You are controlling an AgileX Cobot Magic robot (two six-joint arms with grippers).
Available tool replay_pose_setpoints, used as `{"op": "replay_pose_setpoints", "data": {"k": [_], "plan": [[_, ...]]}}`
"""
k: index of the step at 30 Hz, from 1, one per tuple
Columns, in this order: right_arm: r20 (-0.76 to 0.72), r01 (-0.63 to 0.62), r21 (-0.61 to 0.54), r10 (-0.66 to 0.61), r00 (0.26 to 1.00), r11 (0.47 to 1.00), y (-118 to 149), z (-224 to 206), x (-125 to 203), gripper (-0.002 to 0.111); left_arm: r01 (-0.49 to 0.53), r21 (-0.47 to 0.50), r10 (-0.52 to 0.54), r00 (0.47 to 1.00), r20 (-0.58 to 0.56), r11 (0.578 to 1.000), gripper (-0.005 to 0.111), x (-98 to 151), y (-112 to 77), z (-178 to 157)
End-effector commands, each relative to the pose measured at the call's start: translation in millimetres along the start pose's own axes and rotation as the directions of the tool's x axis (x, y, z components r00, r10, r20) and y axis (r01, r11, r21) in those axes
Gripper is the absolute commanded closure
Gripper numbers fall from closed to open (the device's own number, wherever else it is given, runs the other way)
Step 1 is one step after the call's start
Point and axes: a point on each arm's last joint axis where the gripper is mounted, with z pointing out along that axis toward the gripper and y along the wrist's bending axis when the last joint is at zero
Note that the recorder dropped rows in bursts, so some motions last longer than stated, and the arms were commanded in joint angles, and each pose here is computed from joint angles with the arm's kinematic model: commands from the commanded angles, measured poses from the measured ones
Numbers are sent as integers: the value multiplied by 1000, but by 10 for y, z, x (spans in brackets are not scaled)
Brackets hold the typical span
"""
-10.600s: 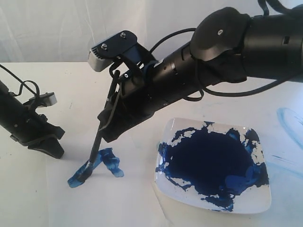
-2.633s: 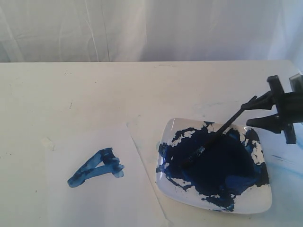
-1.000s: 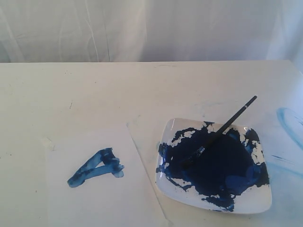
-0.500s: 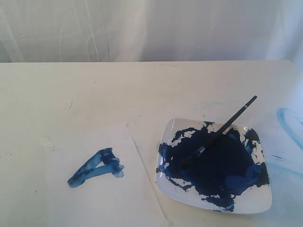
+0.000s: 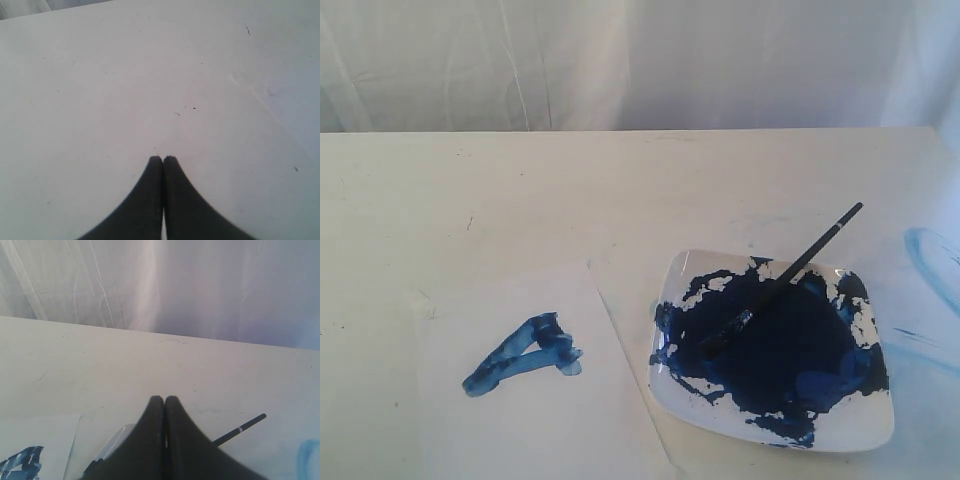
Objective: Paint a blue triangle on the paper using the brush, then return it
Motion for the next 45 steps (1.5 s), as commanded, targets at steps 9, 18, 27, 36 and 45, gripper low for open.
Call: {"op": "replay_pose_setpoints", "data": {"k": [9,18,27,36,45], "plan": [[0,5,3,-5,1000,1000,3,-5,16,108,9,3,-9,1000,4,1000,107,9,-5,2],[77,87,-86,-80,994,992,259,-154,-42,108,9,3,-9,1000,4,1000,107,9,-5,2],[284,216,-101,-180,942,971,577,-730,-80,108,7,3,-7,1000,2,1000,107,11,-5,2],[364,-5,-215,85,928,977,727,-1031,-53,108,7,3,-7,1000,2,1000,107,11,-5,2],[319,-549,-318,633,706,773,518,-852,137,108,7,3,-7,1000,2,1000,107,11,-5,2]]}}
